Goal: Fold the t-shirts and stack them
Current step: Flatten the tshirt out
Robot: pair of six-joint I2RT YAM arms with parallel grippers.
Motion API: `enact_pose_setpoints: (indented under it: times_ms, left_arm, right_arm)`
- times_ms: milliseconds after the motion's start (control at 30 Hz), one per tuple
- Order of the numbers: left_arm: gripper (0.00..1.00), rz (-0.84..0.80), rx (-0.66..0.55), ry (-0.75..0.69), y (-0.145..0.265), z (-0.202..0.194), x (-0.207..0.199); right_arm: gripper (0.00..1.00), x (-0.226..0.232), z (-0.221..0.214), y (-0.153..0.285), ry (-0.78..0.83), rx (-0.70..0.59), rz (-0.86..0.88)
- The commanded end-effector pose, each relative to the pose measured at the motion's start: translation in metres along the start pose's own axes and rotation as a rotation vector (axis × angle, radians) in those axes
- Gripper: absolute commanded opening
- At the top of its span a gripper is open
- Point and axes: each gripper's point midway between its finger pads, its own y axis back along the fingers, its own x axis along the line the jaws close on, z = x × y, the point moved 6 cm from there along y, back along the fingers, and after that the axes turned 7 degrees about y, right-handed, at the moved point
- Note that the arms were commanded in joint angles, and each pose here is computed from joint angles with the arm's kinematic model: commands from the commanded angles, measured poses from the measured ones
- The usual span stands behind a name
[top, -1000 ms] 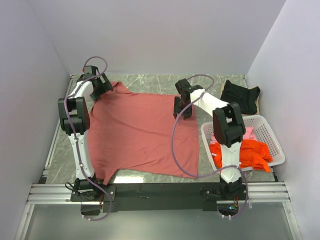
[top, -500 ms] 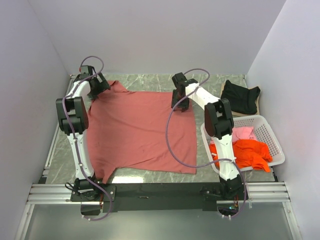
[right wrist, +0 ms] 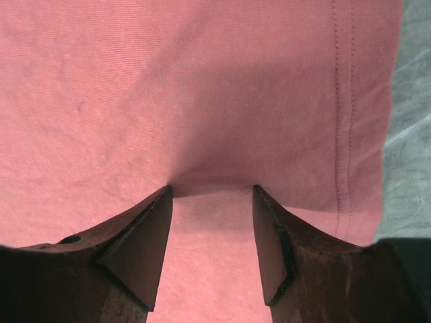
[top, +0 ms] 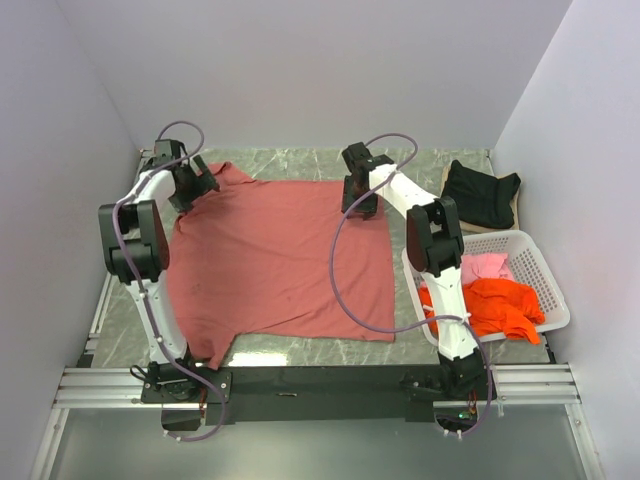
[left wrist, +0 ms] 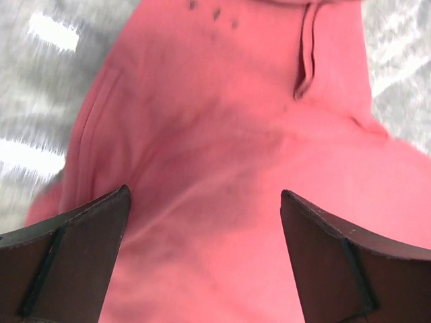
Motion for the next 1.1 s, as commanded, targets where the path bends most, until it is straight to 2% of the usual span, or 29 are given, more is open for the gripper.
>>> enact_pose_setpoints:
  times_ms: [0, 133, 233, 433, 567, 733, 1067]
  left_arm:
    - [0.99, -0.053, -0.056, -0.006, 0.036, 0.003, -0.012]
    - [0.99, -0.071, -0.095, -0.036, 0.054, 0.006, -0.024]
    - [0.99, -0.096, -0.099, -0.048, 0.061, 0.003, -0.038]
    - [0.99, -0.106, -0.053, -0.062, 0.055, -0.015, -0.049]
    - [0.99, -0.063, -0.046, -0.049, 0.052, -0.019, -0.041]
    - [0.99, -0.01, -0.066, -0.039, 0.054, -0.012, -0.028]
    - [0.99, -0.031, -0.066, 0.043, 0.057, 0.008, -0.011]
  right_arm:
    - [0.59, -0.009, 0.002, 0.002, 0.01, -0.032, 0.002]
    - [0.61, -0.012, 0.01, 0.038, 0.025, -0.096, 0.018]
    - [0.62, -0.013, 0.002, 0.045, 0.048, -0.082, 0.042]
    - [0.61, -0.014, -0.023, 0.029, 0.089, 0.017, 0.031]
    - [0.6, -0.023, -0.036, 0.02, 0.107, 0.081, -0.051]
    - [0.6, -0.036, -0.049, 0.015, 0.129, 0.115, -0.122]
    - [0.6, -0.047, -0.057, 0.009, 0.134, 0.147, -0.161]
